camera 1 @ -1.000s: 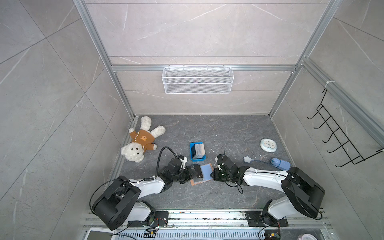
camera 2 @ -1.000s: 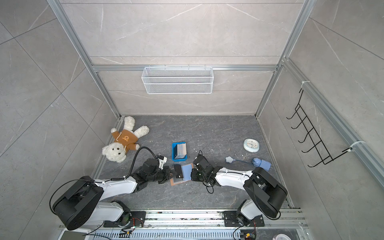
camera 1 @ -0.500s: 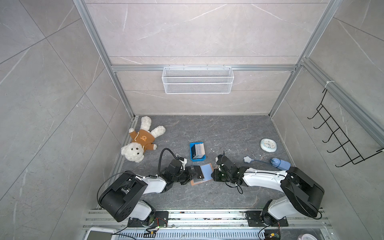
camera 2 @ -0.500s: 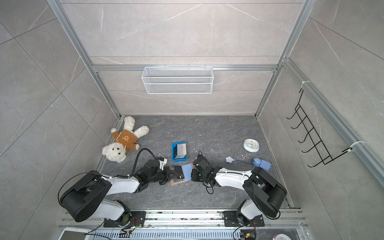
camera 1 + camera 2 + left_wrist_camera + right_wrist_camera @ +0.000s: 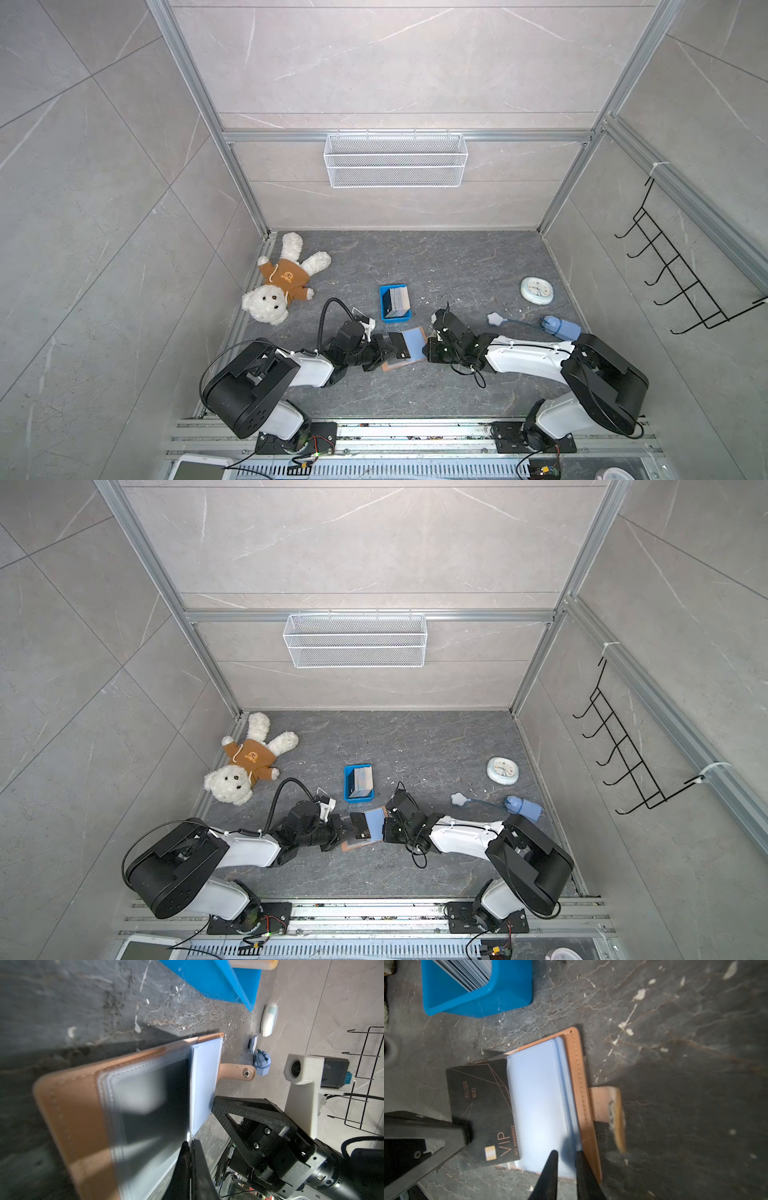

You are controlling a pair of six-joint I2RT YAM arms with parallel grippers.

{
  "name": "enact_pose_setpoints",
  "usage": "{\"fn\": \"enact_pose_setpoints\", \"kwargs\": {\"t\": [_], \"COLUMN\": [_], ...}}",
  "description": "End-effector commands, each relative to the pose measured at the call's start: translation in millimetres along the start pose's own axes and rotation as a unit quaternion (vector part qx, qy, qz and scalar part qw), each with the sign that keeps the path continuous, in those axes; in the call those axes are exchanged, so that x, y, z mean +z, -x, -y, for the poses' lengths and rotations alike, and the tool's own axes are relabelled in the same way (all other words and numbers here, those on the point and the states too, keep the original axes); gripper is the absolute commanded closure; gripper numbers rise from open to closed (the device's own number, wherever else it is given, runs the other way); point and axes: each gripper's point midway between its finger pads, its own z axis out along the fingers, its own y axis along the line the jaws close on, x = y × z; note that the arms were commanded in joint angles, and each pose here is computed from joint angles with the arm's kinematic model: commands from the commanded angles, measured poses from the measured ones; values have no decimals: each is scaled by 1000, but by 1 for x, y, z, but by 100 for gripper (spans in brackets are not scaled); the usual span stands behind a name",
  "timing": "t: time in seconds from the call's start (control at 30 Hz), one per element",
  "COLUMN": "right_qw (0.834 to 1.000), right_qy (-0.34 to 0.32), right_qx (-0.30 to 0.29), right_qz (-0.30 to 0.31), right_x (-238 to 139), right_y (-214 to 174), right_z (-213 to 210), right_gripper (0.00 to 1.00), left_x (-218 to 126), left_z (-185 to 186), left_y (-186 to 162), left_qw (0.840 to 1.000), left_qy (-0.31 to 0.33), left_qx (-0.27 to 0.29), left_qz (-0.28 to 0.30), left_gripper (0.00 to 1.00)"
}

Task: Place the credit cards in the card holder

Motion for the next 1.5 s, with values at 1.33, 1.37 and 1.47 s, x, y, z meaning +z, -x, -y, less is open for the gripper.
{"fn": "enact_pose_setpoints", "kwargs": {"t": [1.33, 1.37, 1.47], "right_qw": [1000, 999, 999], "right_qy": [-19, -19, -18], "right_qx": [-12, -12, -13], "right_qz": [-22, -23, -23], "right_x": [2, 2, 2], "right_y": [-8, -8, -8], "right_z": [12, 12, 12], "right_gripper": [81, 81, 81], "left_x": [16, 16, 17], "left_z": [-17, -18, -20], "left_y": [-4, -5, -4], "left_qw": [999, 999, 998], "left_qy": [40, 45, 54], "left_qx": [-11, -13, -15], "left_qz": [-13, -14, -15], "left_gripper": [98, 97, 93]}}
